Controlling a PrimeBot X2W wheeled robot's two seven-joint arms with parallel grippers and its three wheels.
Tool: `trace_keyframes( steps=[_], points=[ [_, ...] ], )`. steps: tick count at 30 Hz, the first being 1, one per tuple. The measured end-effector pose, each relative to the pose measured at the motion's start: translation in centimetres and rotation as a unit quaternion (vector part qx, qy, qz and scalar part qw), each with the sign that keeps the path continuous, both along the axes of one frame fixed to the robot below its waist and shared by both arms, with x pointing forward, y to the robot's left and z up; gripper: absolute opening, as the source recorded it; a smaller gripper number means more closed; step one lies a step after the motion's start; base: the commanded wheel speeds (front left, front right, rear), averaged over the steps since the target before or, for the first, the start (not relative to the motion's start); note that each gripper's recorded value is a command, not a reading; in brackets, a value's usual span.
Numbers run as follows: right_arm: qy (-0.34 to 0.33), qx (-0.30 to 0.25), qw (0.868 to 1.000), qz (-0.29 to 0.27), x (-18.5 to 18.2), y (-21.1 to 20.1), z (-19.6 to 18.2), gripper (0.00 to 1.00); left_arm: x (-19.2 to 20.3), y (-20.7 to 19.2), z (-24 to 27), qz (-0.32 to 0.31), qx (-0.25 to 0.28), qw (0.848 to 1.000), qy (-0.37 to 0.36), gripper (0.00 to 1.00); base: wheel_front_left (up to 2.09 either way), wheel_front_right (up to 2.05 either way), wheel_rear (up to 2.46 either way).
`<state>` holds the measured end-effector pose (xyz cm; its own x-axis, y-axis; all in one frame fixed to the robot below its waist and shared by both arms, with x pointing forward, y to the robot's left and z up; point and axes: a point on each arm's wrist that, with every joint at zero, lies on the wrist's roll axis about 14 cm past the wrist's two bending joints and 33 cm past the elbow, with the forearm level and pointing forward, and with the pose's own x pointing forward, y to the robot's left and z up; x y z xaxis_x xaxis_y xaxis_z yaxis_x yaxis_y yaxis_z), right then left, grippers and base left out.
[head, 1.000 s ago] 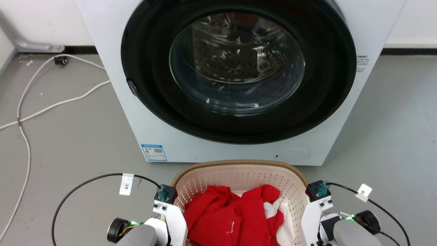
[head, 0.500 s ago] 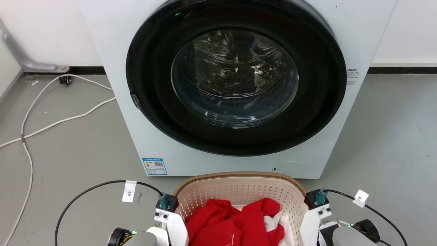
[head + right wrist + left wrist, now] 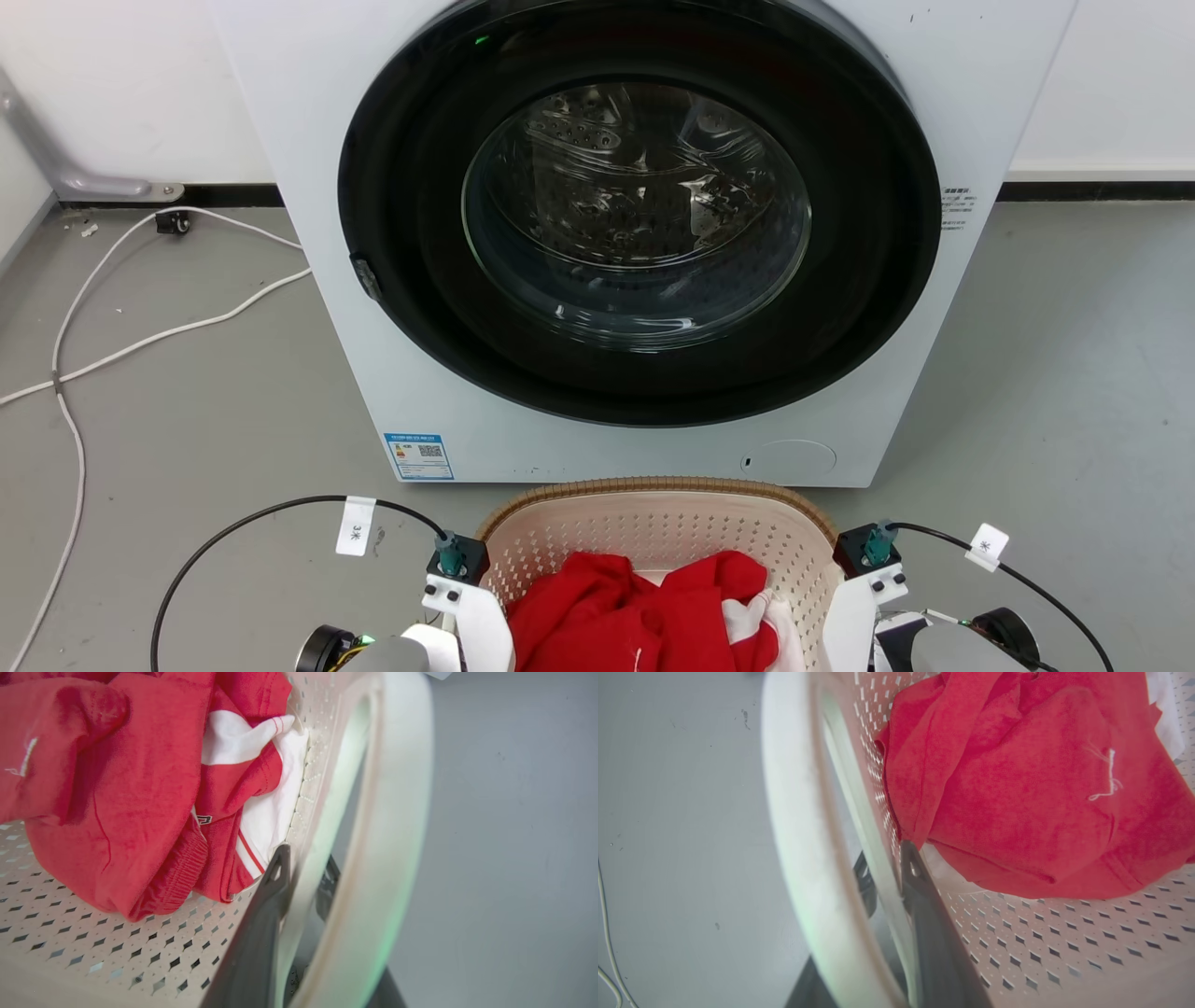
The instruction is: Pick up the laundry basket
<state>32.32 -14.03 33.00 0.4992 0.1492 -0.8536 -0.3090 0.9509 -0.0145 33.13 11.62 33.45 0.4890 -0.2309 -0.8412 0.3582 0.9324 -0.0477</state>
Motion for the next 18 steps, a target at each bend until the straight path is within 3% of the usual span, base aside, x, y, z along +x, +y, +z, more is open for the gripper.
trace_keyframes(
  steps=[18],
  points=[
    [0.014,0.005,1.0,-0.003,-0.47,-0.06,-0.47,0.0,-0.37,-0.06,-0.44,-0.002,-0.001,1.0,0.012,0.0,0.0,0.0,0.0]
  ],
)
